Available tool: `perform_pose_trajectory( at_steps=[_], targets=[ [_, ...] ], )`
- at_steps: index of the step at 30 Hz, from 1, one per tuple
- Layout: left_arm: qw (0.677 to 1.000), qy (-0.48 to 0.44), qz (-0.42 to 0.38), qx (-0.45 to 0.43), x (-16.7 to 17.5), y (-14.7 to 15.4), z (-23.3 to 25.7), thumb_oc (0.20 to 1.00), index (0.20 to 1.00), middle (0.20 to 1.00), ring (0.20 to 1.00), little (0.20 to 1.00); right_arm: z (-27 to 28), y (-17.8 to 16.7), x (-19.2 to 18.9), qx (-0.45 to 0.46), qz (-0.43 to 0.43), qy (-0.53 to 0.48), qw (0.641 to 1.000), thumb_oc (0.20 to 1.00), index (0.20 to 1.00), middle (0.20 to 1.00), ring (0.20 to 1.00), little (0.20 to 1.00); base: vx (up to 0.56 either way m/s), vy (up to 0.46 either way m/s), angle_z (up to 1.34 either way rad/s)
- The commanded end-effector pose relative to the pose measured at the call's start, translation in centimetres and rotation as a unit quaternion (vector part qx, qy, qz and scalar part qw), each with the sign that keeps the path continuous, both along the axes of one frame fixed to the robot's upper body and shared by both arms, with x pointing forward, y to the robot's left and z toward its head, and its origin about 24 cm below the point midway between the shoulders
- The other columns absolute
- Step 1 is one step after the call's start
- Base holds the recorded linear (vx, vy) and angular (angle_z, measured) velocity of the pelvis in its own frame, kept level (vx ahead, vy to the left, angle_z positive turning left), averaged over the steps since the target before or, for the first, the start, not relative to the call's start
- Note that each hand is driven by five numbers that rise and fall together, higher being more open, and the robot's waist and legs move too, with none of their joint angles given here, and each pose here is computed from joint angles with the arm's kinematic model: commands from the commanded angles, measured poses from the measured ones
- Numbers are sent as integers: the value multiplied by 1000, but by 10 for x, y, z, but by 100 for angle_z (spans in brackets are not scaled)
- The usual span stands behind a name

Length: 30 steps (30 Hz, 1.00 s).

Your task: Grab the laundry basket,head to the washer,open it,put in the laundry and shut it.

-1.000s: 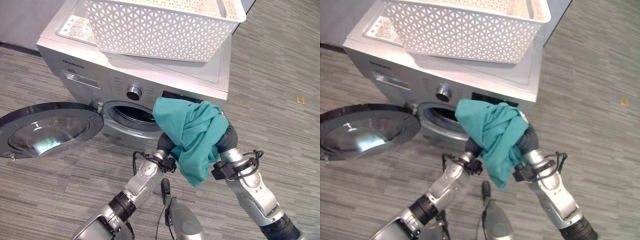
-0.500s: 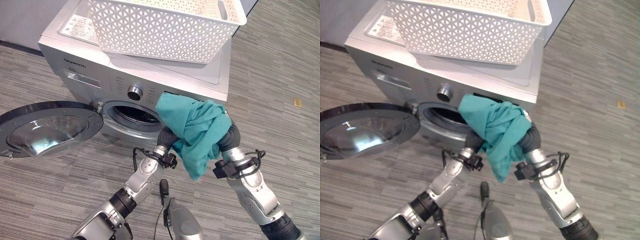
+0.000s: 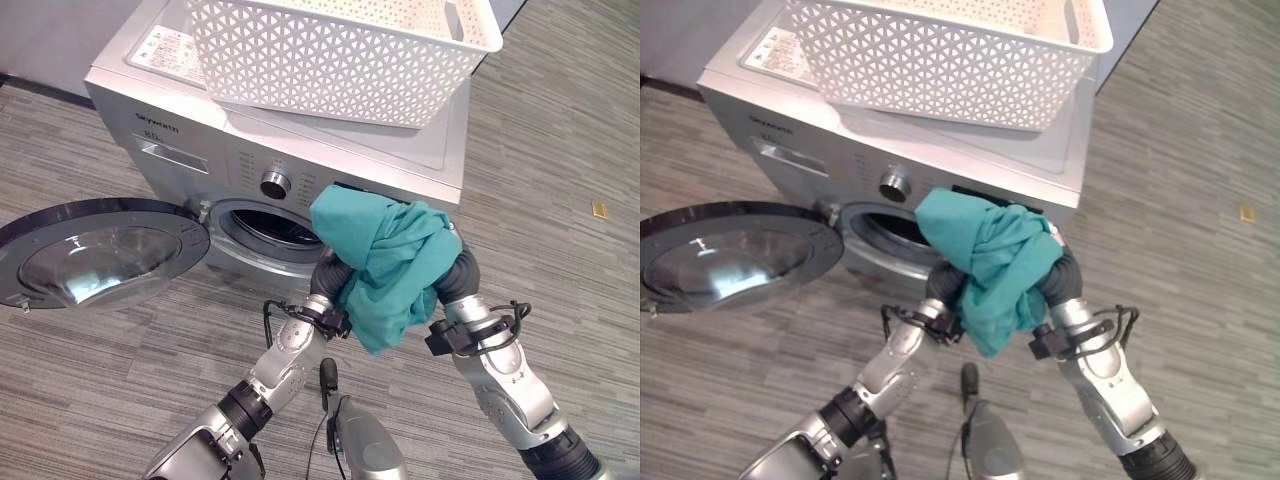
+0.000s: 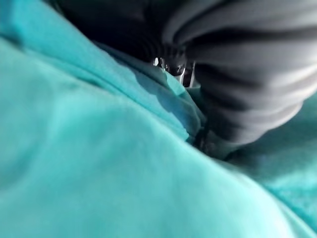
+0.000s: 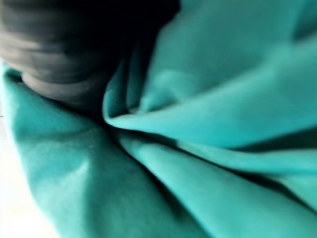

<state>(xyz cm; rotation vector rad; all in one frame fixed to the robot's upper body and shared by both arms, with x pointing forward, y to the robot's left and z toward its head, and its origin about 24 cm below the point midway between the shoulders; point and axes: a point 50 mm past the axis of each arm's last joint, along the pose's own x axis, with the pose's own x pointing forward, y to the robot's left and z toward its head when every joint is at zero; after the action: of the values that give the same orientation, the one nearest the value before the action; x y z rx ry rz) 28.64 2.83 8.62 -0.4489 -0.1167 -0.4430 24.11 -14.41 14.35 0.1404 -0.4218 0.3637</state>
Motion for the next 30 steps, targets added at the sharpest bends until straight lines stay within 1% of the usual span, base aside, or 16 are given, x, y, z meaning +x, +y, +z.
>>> perform_pose_trajectory(
  at_steps=[1,4,5,6,8,12,19,20,21,23,24,26,28,29,30],
  targets=[
    [997,-67,-3,-30,-1,-11,28,200,200,200,200,200,23,-12,-4,-14,-36,-73,997,1000,1000,1000,1000,1000,0,0,0],
    [997,-70,3,-27,0,-8,29,200,200,200,200,200,21,-17,-4,-21,-52,-71,996,1000,1000,1000,1000,1000,0,0,0],
    [997,-71,25,-27,1,3,27,200,200,200,200,200,19,-33,-7,-70,-115,-85,987,1000,1000,1000,1000,1000,0,0,0],
    [997,-71,25,-27,1,3,27,200,200,200,200,200,19,-33,-7,-70,-115,-84,987,1000,1000,1000,1000,1000,0,0,0],
    [996,-70,47,-28,1,17,25,200,200,200,200,200,12,-48,-9,-88,-154,-73,981,1000,1000,1000,1000,1000,-3,8,2],
    [995,-61,69,-30,-1,36,18,200,200,200,200,200,5,-63,-15,-122,-180,-57,974,1000,1000,1000,1000,1000,0,0,0],
    [995,-60,69,-30,-1,36,18,200,200,200,200,200,5,-63,-15,-122,-180,-57,974,1000,1000,1000,1000,1000,0,0,0],
    [995,-52,80,-40,-4,48,14,200,200,200,200,200,0,-75,-20,-138,-205,-44,968,1000,1000,1000,1000,1000,5,31,-2],
    [993,-15,95,-74,-17,71,-1,200,200,200,200,200,-13,-108,-35,-153,-302,-11,941,1000,1000,1000,1000,1000,0,37,0],
    [993,-7,95,-76,-19,74,-4,200,200,200,200,200,-15,-113,-38,-150,-318,-3,936,1000,1000,1000,1000,1000,-3,16,1],
    [993,22,86,-80,-28,78,-16,200,200,200,200,200,-31,-137,-43,-150,-395,39,905,1000,1000,1000,1000,1000,0,0,0],
    [992,44,81,-84,-31,77,-23,200,200,200,200,200,-48,-144,-40,-134,-424,81,892,1000,1000,1000,1000,1000,-33,2,-3],
    [992,47,81,-84,-32,77,-24,200,200,200,200,200,-52,-146,-40,-131,-428,90,890,1000,1000,1000,1000,1000,-19,-3,0],
    [990,71,84,-89,-37,81,-33,200,200,200,200,200,-73,-151,-40,-116,-450,138,875,1000,1000,1000,1000,1000,-45,-6,4],
    [989,80,87,-88,-40,84,-37,200,200,200,200,200,-80,-153,-40,-101,-458,154,870,1000,1000,1000,1000,1000,-56,-12,9]
  ],
)
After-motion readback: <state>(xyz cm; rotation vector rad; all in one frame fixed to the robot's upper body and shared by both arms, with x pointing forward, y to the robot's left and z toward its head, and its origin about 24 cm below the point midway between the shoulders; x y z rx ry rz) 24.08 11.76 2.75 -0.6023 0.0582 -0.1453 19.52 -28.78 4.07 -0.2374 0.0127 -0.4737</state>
